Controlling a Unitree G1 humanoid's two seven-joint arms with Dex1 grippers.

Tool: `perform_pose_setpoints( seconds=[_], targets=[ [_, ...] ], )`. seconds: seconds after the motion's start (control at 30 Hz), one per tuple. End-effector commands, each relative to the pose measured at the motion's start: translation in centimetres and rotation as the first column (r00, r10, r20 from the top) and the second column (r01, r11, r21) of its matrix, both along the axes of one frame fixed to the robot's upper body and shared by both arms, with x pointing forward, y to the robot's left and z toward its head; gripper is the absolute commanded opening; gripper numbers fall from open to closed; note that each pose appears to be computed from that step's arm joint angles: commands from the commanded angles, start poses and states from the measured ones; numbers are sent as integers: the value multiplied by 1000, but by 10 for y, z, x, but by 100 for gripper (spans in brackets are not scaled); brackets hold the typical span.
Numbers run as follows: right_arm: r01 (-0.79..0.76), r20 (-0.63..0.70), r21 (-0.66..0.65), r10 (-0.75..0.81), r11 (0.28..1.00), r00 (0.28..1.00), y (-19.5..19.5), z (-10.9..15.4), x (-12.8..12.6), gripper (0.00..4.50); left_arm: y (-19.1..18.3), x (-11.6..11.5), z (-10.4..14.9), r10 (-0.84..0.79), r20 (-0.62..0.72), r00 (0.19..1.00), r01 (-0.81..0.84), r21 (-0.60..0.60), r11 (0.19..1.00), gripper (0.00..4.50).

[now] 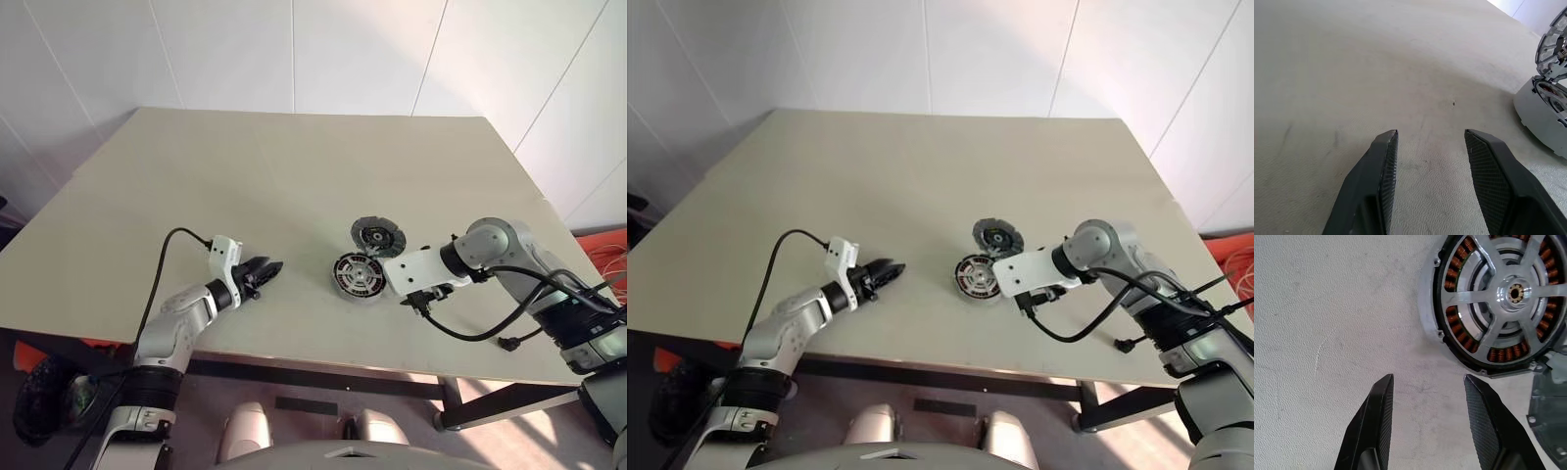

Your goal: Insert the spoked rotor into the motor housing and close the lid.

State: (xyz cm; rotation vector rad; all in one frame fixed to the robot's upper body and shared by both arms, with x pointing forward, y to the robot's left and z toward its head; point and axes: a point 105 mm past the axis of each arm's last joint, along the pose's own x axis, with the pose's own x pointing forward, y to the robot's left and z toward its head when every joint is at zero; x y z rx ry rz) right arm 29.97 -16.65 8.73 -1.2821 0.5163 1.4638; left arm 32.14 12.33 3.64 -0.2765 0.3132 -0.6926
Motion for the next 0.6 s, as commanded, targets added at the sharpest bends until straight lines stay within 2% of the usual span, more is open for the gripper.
perform_pose_setpoints(
  seconds=[0.03,0.4,0.6],
  targets=[
    [-29,60,23,28,999,998,5,21,3,259,1,2,12,9,45,999,-9,-8,1000,230],
    [-35,117,52,29,998,993,10,39,-3,259,-2,4,11,-2,43,999,3,-10,1000,230],
    [-52,83,58,47,997,995,22,22,-7,259,-4,6,12,-7,44,999,8,-12,1000,230]
  ],
)
